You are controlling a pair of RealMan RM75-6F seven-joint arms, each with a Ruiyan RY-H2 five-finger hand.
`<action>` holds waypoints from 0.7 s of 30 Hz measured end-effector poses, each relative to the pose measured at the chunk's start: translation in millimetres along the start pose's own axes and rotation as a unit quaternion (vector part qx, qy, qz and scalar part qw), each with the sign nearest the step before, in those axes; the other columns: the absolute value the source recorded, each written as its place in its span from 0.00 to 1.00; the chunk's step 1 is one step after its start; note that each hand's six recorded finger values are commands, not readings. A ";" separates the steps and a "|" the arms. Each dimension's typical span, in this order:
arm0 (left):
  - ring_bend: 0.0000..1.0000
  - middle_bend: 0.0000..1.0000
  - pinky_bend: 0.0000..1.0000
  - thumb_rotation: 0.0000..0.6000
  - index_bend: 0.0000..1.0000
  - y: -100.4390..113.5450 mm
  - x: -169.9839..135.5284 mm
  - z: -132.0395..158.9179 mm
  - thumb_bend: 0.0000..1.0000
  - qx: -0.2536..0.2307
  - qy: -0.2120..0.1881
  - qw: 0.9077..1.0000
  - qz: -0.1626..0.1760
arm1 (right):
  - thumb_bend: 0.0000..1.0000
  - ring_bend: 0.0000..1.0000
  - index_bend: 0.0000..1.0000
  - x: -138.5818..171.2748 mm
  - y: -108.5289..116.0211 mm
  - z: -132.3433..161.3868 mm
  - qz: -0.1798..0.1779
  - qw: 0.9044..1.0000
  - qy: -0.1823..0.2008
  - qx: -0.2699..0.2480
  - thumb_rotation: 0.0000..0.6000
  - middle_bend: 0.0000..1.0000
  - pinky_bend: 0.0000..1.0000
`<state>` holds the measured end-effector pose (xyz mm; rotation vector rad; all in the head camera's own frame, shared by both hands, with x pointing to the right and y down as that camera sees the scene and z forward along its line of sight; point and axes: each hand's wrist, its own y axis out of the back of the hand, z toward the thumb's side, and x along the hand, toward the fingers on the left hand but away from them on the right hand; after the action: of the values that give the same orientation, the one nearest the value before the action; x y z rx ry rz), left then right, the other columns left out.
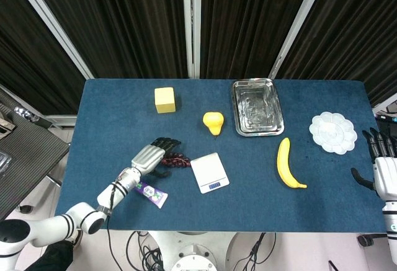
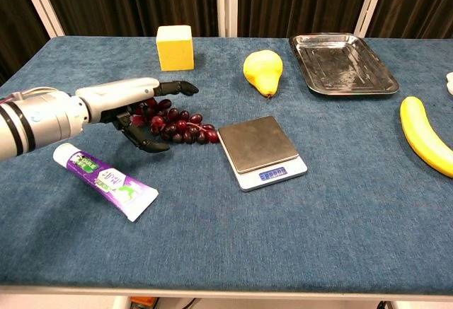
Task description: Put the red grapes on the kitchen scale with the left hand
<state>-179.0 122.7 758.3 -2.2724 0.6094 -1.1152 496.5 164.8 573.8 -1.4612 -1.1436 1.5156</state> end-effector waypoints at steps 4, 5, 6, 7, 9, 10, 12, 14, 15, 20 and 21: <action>0.09 0.29 0.30 1.00 0.34 -1.7 4.5 0.4 0.25 0.010 0.000 1.000 0.002 | 0.17 0.00 0.00 -2.2 1.0 -0.4 -0.009 1.000 0.002 -0.004 1.00 0.00 0.00; 0.14 0.32 0.34 1.00 0.37 -2.4 5.6 0.9 0.25 0.015 -0.001 1.000 0.001 | 0.17 0.00 0.00 -2.5 1.1 -0.5 -0.010 1.000 0.003 -0.005 1.00 0.00 0.00; 0.19 0.37 0.39 1.00 0.41 -3.1 6.4 1.5 0.25 0.018 -0.001 1.000 0.001 | 0.17 0.00 0.00 -2.7 0.9 -0.4 -0.011 1.000 0.004 -0.006 1.00 0.00 0.00; 0.23 0.40 0.42 1.00 0.43 -3.6 7.0 1.8 0.25 0.021 -0.002 1.000 0.001 | 0.17 0.00 0.00 -2.9 0.6 -0.4 -0.012 1.000 0.004 -0.006 1.00 0.00 0.00; 0.33 0.49 0.50 1.00 0.52 -3.9 8.3 2.4 0.25 0.031 -0.002 1.000 0.005 | 0.17 0.00 0.00 -2.9 0.1 -0.8 -0.011 1.000 0.004 -0.007 1.00 0.00 0.00; 0.36 0.52 0.53 1.00 0.55 -3.8 8.8 2.8 0.25 0.036 -0.002 0.999 0.008 | 0.17 0.00 0.00 -2.9 -0.2 -1.4 -0.010 1.000 0.003 -0.007 1.00 0.00 0.00; 0.41 0.57 0.57 1.00 0.61 -2.5 9.7 4.8 0.25 0.046 -0.005 0.999 0.019 | 0.17 0.00 0.00 -2.7 -0.7 -2.7 -0.009 1.000 0.001 -0.007 1.00 0.00 0.00; 0.45 0.61 0.60 1.00 0.64 -0.7 10.0 5.3 0.25 0.055 -0.006 0.998 0.027 | 0.17 0.00 0.00 -2.6 -1.2 -4.1 -0.007 1.000 0.000 -0.007 1.00 0.00 0.00; 0.46 0.62 0.62 1.00 0.66 0.0 10.2 5.4 0.25 0.060 -0.006 0.998 0.030 | 0.17 0.00 0.00 -2.5 -1.3 -4.4 -0.006 1.000 -0.001 -0.007 1.00 0.00 0.00; 0.52 0.67 0.67 1.00 0.70 9.9 10.2 10.1 0.26 0.067 -0.011 0.996 0.058 | 0.17 0.00 0.00 -2.5 -1.1 -4.0 -0.006 1.000 0.000 -0.008 1.00 0.00 0.00; 0.52 0.68 0.68 1.00 0.71 12.3 9.9 12.5 0.26 0.067 -0.015 0.996 0.064 | 0.17 0.00 0.00 -2.5 -1.2 -4.0 -0.005 1.000 0.001 -0.008 1.00 0.00 0.00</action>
<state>-165.3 110.7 749.7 -2.1017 0.6389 -1.0275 500.7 163.3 575.9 -1.4641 -1.1634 1.5016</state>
